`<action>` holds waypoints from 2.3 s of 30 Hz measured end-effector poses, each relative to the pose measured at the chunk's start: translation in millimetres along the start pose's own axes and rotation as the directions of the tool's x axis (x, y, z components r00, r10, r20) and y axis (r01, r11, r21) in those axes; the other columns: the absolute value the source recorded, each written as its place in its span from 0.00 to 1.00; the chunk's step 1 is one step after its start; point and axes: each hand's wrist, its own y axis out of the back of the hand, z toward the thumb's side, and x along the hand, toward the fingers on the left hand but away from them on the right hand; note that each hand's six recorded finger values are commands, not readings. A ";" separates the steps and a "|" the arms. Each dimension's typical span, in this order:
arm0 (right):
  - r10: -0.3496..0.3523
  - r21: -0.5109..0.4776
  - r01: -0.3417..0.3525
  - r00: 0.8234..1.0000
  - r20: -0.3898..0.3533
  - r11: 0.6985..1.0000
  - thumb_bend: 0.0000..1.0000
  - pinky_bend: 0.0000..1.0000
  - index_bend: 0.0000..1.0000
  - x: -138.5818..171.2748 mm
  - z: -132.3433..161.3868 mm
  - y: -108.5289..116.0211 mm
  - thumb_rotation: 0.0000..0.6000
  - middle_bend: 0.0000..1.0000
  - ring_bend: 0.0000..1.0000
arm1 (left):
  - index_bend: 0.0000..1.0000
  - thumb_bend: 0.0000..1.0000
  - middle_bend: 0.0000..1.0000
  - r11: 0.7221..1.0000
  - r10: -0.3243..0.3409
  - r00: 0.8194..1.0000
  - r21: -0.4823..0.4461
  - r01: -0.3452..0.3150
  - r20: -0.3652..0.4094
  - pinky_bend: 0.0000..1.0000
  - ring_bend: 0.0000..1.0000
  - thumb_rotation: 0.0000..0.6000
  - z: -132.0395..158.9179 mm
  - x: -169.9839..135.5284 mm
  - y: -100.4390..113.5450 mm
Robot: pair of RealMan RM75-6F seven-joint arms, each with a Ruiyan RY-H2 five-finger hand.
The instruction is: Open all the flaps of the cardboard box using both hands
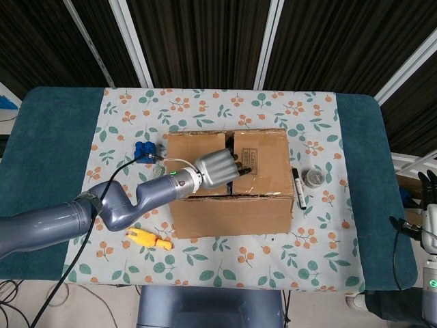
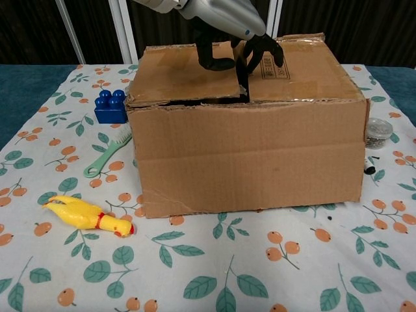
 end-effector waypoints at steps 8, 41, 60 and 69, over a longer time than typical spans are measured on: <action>0.000 -0.006 0.000 1.000 0.004 1.000 0.22 0.20 0.00 0.0 -0.5 0.2 1.00 0.00 0.00 | 0.13 0.64 0.33 1.000 -0.006 1.000 0.000 0.006 0.002 0.31 0.26 1.00 1.9 1.6 -2.7; 0.008 -0.012 -0.008 1.000 -0.009 1.000 0.24 0.20 0.00 1.8 3.3 -3.1 1.00 0.00 0.00 | 0.19 0.67 0.52 0.997 0.052 0.996 0.058 -0.048 -0.067 0.31 0.27 1.00 -36.9 -37.5 32.8; 0.003 -0.020 -0.003 1.000 -0.014 1.000 0.25 0.20 0.00 2.8 4.9 -2.6 1.00 0.00 0.00 | 0.19 0.67 0.53 0.995 0.046 0.989 0.092 -0.033 -0.139 0.32 0.28 1.00 -64.5 -108.7 49.0; 0.004 -0.023 -0.004 1.000 -0.022 1.000 0.25 0.20 0.00 3.6 6.9 -2.2 1.00 0.00 0.00 | 0.19 0.67 0.53 0.996 0.025 0.981 0.088 -0.008 -0.190 0.32 0.28 1.00 -74.8 -149.5 38.1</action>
